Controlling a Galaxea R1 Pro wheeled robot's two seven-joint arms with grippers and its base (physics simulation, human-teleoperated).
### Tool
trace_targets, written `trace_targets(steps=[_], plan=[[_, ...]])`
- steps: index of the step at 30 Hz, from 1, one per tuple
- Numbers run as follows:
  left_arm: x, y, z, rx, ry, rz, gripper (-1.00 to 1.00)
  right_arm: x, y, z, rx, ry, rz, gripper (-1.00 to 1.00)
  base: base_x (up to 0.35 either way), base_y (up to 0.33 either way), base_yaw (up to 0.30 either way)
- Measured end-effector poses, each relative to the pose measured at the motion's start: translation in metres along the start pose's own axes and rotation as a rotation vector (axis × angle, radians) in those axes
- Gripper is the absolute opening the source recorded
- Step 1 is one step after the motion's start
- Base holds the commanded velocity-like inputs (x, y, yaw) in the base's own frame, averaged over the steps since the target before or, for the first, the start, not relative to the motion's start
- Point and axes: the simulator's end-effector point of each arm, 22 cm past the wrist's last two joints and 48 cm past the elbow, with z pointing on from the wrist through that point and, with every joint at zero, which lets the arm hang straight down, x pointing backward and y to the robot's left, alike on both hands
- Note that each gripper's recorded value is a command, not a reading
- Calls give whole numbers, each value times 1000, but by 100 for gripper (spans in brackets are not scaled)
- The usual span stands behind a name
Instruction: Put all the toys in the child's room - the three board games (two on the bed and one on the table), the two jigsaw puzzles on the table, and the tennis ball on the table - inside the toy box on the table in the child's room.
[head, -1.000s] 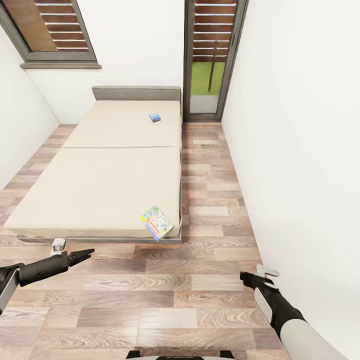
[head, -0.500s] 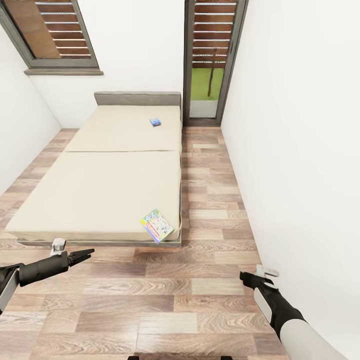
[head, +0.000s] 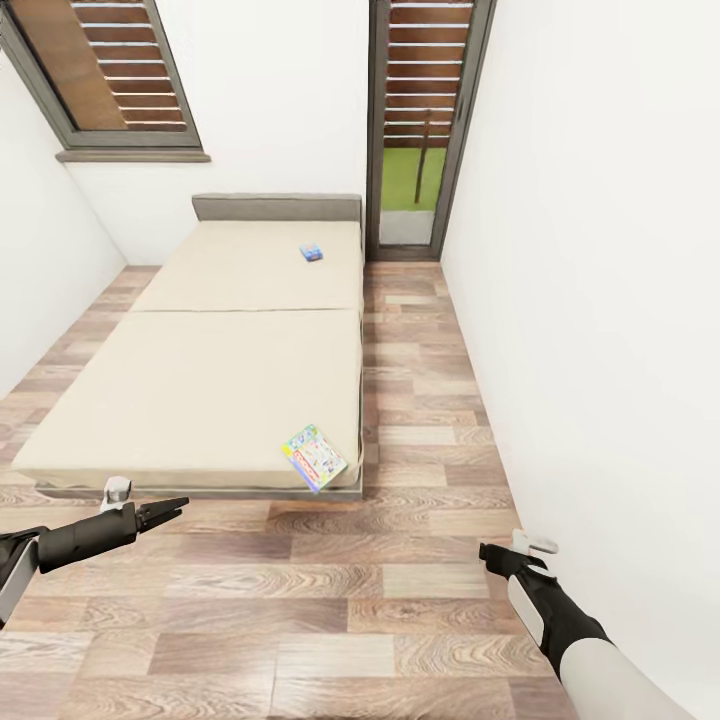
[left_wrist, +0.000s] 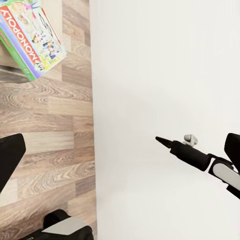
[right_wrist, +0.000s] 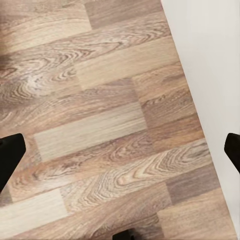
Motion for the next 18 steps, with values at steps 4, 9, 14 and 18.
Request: trace_targets(steps=[4,9,14,18], plan=[[-2,-3,-1,2,-3,5,100,-3,1,-2,-2,-6,1,100,0,0,0],[-4,-6,-2,6,-7,11,100,-8,1,-4,-3,-14,3,100,0,0,0],[-6,-10,-3,9,-11,18,100,-12,1,-6,-5,-22,5,100,0,0,0],[-8,-13,-5,11,-15,23,100,-16,2,-8,-7,-28,6,100,0,0,0]])
